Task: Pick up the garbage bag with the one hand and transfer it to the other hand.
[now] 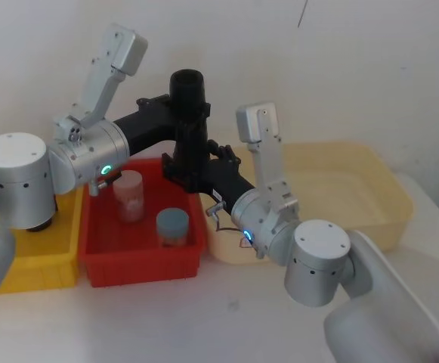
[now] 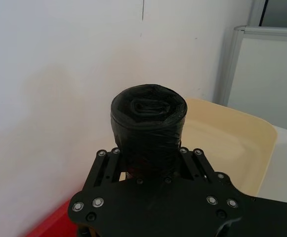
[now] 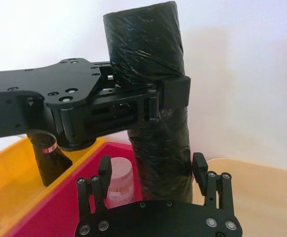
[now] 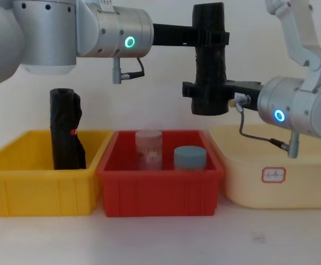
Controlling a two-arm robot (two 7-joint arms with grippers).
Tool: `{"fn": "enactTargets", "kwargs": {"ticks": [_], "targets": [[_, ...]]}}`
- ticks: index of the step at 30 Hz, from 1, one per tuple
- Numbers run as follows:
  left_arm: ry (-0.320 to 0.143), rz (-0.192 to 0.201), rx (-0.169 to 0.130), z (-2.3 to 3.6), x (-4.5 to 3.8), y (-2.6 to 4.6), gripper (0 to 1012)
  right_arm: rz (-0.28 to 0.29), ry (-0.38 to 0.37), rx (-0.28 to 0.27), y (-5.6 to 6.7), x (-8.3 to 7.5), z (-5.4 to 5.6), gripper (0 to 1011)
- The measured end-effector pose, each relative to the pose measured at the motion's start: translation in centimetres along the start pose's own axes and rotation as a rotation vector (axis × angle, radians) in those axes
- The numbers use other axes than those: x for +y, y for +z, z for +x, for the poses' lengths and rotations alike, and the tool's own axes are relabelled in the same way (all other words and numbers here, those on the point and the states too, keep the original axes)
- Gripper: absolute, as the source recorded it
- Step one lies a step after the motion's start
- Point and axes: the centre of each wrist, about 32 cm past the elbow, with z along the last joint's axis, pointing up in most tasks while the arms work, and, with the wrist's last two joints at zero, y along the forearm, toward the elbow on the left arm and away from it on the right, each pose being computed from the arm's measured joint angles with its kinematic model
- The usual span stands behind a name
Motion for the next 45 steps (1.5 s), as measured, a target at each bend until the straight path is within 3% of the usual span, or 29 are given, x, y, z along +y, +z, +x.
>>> {"fn": "enactTargets", "kwargs": {"ticks": [14,20,30,42,45], "targets": [[0.000,0.000,0.000,0.00,0.00,0.00,443,-0.005,0.013,0.042,-0.2,1.1,-0.2,962],[0.000,0.000,0.000,0.00,0.00,0.00,445,-0.007,0.016,0.050,-0.3,1.3,-0.3,824],[0.000,0.000,0.000,0.00,0.00,0.00,445,-0.009,0.018,0.059,-0.4,1.6,-0.4,499],[0.000,0.000,0.000,0.00,0.00,0.00,443,-0.009,0.020,0.062,-0.4,1.7,-0.4,499],[0.000,0.000,0.000,-0.01,-0.01,0.00,531,-0.009,0.021,0.063,-0.4,1.7,-0.4,499]]}}
